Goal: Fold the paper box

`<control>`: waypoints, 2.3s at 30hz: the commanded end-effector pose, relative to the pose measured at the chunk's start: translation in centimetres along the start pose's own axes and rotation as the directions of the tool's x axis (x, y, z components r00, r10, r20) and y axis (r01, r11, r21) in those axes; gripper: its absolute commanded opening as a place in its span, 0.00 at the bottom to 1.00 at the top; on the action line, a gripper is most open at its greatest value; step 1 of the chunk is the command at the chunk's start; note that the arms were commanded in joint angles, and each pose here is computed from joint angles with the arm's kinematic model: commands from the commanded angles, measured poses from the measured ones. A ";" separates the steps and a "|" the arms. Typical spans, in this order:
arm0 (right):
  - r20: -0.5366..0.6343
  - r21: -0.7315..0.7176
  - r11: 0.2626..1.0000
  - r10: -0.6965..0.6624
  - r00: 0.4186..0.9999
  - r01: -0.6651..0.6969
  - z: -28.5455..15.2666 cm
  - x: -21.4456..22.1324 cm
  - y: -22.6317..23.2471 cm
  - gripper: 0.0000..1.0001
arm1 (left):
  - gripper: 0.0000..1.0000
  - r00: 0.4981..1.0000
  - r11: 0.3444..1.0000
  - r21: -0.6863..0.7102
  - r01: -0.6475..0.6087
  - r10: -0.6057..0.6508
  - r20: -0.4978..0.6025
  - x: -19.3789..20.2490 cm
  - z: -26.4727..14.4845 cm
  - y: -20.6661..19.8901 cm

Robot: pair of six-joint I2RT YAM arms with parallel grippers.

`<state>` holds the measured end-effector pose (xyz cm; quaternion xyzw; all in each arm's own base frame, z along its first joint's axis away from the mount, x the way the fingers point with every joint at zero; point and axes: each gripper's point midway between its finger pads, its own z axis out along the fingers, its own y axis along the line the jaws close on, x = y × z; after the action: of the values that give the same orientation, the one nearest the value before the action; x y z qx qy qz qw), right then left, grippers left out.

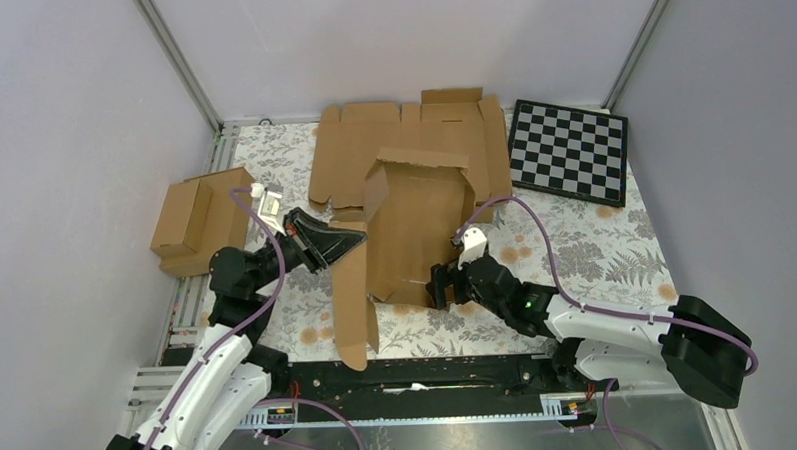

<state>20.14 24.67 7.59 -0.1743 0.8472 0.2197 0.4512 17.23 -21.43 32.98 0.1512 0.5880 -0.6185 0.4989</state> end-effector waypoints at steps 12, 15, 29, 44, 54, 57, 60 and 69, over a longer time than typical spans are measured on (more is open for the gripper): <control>-0.025 -0.170 0.985 0.004 1.000 -0.008 -1.2 -0.4 3.1 1.00 | 0.00 0.999 0.993 0.115 -0.017 0.020 -0.025 0.5 2.1 -2.3; -0.045 -0.192 0.981 -0.005 0.999 -0.003 -1.7 0.3 3.2 1.00 | 0.00 0.998 0.996 0.079 -0.035 0.038 -0.042 0.9 2.0 -1.6; -0.106 -0.118 0.993 0.014 0.994 -0.026 -0.9 3.4 1.3 1.00 | 0.00 0.996 0.998 0.048 -0.044 0.048 -0.079 3.6 0.5 -0.3; 0.255 0.100 0.993 0.040 0.966 -0.068 -1.0 -7.8 -0.8 0.84 | 0.00 0.992 0.995 0.066 -0.077 0.083 -0.092 3.2 1.0 -0.7; 0.291 0.075 0.992 0.080 0.953 -0.106 -1.0 -10.0 0.3 0.39 | 0.00 0.992 0.994 0.073 -0.086 0.092 -0.083 3.1 1.3 -0.8; 0.333 0.141 0.983 0.063 0.941 -0.116 -1.3 -11.0 -0.9 0.16 | 0.00 0.991 0.992 0.076 -0.097 0.103 -0.082 2.9 1.5 -0.9; 0.385 0.260 0.959 0.005 0.923 -0.114 -1.9 -12.1 -3.1 0.04 | 0.00 0.988 0.989 0.070 -0.132 0.137 -0.072 2.3 1.9 -0.7; 0.580 0.337 0.921 -0.039 0.814 -0.196 -2.7 -17.0 -10.3 0.00 | 0.00 0.959 0.960 -0.035 -0.280 0.277 -0.068 -1.8 5.6 1.8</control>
<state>29.34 18.70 16.34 -0.0316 0.7694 0.1036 0.6295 19.63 -24.90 33.18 0.2243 0.5907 -0.5641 0.5315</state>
